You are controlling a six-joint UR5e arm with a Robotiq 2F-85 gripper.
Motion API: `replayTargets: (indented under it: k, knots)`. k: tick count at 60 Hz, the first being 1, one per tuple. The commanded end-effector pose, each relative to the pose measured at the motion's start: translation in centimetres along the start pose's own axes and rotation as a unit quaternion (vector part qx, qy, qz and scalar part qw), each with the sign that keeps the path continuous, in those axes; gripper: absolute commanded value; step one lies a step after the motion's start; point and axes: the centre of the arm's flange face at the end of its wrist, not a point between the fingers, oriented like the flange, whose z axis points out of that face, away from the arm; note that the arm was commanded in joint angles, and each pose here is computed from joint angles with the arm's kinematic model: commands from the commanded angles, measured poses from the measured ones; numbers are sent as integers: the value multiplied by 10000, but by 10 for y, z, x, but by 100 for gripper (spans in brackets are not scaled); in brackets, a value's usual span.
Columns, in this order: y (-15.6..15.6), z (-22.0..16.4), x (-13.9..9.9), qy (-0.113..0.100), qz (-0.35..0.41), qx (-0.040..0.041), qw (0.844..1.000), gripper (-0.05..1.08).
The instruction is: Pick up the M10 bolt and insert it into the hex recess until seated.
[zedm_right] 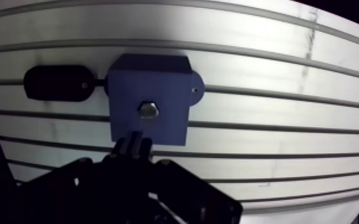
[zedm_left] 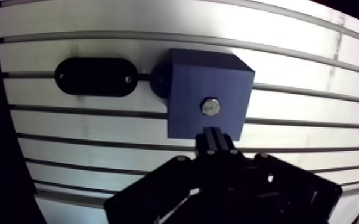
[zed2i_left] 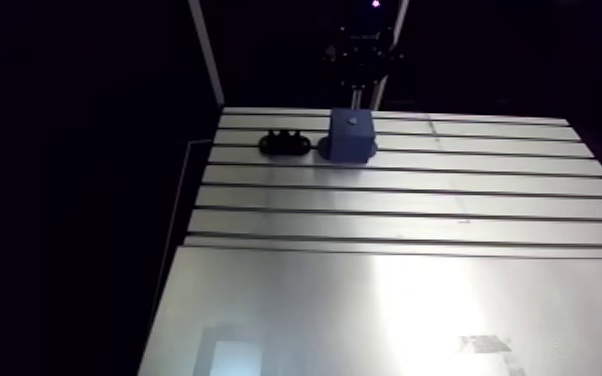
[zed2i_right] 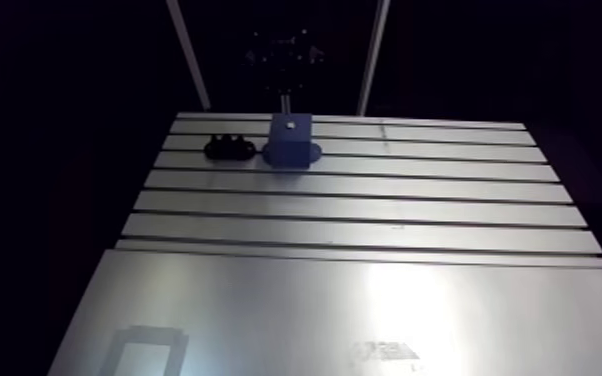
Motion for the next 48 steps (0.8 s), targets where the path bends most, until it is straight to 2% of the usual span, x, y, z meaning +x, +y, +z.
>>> replayTargets:
  k: [1,26,36,43,48]
  knots:
    - [6,2,2,120,-37,19,9999,108]
    - [13,12,-1,113,-106,38,9999,108]
    - [12,18,-2,65,-115,74,9999,108]
    - [11,21,0,93,-116,140,9998,108]
    - [11,21,0,108,-123,139,9998,108]
